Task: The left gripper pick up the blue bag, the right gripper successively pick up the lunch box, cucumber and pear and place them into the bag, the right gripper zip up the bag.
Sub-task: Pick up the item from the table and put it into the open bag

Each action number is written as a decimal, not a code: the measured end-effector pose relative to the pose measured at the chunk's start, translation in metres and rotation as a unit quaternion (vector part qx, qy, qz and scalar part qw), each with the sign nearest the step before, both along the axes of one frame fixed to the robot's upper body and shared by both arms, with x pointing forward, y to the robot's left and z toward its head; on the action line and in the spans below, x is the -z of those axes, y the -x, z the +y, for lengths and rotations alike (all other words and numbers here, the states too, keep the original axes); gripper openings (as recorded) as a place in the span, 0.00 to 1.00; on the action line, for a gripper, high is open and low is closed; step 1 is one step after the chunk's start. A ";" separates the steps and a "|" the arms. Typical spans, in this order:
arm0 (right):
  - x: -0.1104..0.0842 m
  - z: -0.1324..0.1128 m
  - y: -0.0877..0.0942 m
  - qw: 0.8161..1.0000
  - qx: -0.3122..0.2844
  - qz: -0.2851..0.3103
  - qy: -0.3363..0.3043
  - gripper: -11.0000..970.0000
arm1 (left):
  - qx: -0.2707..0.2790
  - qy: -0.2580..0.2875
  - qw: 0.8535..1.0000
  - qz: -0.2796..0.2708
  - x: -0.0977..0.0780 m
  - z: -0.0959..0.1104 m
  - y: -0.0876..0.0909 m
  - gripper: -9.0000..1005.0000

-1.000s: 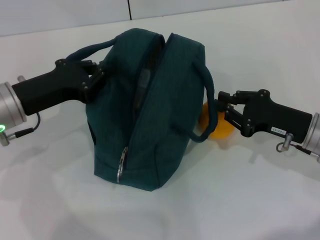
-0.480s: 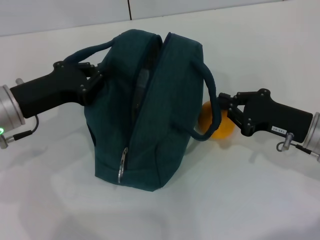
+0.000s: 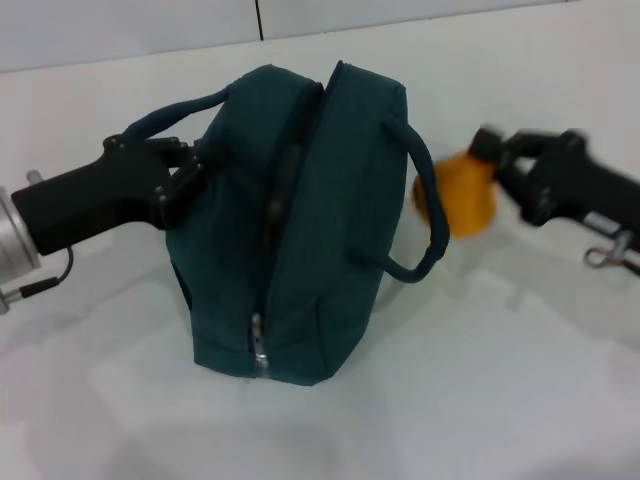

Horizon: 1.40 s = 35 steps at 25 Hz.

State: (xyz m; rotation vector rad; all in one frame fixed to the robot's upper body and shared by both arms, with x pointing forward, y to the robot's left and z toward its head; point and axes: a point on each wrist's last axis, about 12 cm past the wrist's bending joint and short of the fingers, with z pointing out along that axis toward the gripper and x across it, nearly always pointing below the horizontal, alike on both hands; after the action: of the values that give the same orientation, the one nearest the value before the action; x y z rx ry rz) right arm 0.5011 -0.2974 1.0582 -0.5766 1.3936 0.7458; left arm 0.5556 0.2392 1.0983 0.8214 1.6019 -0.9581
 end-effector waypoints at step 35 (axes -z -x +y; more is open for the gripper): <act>-0.101 0.071 -0.061 0.962 -0.242 -0.017 -0.125 0.05 | 0.039 0.035 0.998 -0.031 -0.005 -0.001 0.013 0.06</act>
State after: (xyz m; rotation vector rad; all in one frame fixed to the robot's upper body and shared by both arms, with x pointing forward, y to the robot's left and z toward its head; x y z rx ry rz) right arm 0.5622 -0.2263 1.1596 -0.7350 1.1118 1.2772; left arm 0.5429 0.2381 1.1036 0.8629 1.4838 -1.0291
